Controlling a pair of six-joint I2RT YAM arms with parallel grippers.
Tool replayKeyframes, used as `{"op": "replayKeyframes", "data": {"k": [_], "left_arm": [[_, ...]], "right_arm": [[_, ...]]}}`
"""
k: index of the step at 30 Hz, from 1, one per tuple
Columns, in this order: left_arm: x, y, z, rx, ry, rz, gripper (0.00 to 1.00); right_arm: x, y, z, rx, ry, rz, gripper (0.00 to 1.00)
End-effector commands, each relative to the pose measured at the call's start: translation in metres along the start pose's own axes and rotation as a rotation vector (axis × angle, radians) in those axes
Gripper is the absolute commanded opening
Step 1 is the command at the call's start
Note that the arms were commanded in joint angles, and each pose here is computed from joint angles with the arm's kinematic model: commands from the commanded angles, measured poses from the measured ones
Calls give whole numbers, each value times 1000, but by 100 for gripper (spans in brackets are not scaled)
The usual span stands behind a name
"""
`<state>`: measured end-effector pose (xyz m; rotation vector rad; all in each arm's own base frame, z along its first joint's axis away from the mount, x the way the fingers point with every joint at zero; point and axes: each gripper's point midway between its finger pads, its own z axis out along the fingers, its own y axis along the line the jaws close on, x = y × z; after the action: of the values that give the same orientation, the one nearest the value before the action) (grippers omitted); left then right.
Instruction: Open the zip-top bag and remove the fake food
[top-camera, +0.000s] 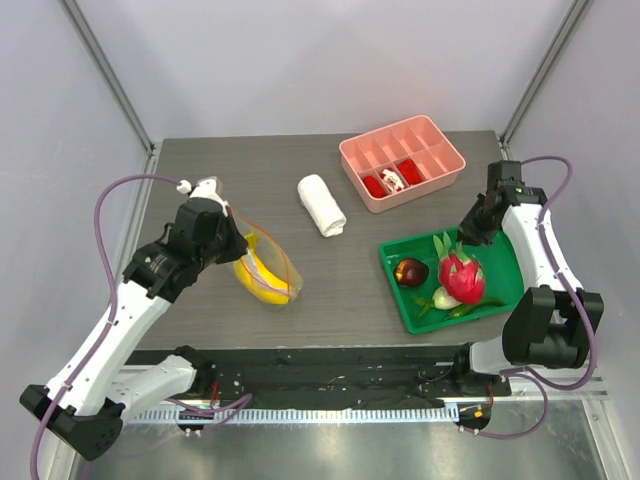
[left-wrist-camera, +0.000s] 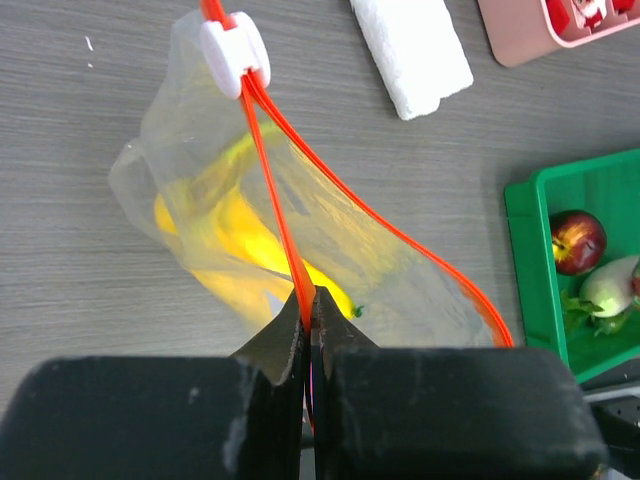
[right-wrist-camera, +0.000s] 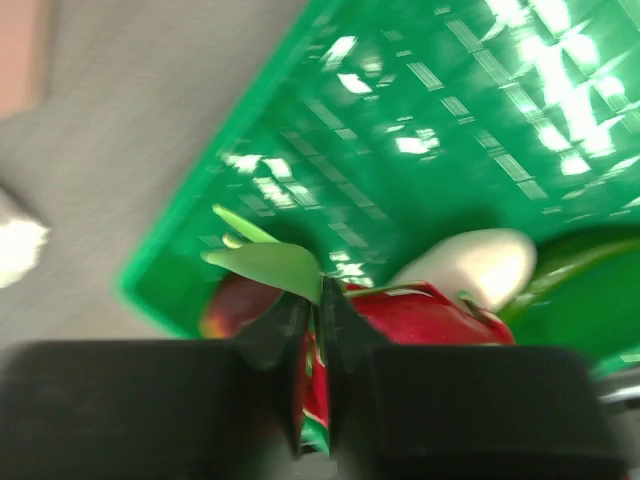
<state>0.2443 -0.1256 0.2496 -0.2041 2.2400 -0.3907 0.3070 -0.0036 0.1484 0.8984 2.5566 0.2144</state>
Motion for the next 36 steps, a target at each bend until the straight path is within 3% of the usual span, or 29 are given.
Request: {"op": "replayKeyframes", "data": {"k": [1,2,3,6,11,15,16,19,22,23,24,25,26,36], "left_arm": [[1,-9,-2,54,6,-17,0],[1,-10,-1,59,9,-12,0],[2,-10,0,61,12,-7,0],[3,-10,0,59,22,17,0],[6,-12,3,77,28,32,0],[5,-11,5,72,30,50,0],[5,-12,6,76,32,50,0],[6,-18,10,92,47,44,0],[4,-16,9,70,59,63,0],[3,-17,8,73,60,69,0],[4,-15,8,64,70,80,0],[1,-16,6,63,70,79,0],[2,-15,6,56,75,77,0],[-4,-37,8,115,101,-6,0]], "right_arm": [[-18,-37,9,174,-94,-171,25],[-20,-39,12,183,-103,-180,30],[-21,-47,16,228,-99,-188,46],[-18,-62,14,326,-42,-233,73],[-18,-18,-26,246,-92,-310,86],[20,85,-66,-10,-131,-474,85],[42,131,-85,-149,-141,-551,84],[79,214,-132,-436,-171,-602,73],[149,288,-172,-692,-122,-705,58],[157,300,-179,-731,-116,-707,44],[167,315,-198,-804,-91,-686,38],[178,327,-203,-845,-71,-687,20],[196,336,-199,-847,-41,-700,12],[259,361,-170,-818,136,-632,4]]}}
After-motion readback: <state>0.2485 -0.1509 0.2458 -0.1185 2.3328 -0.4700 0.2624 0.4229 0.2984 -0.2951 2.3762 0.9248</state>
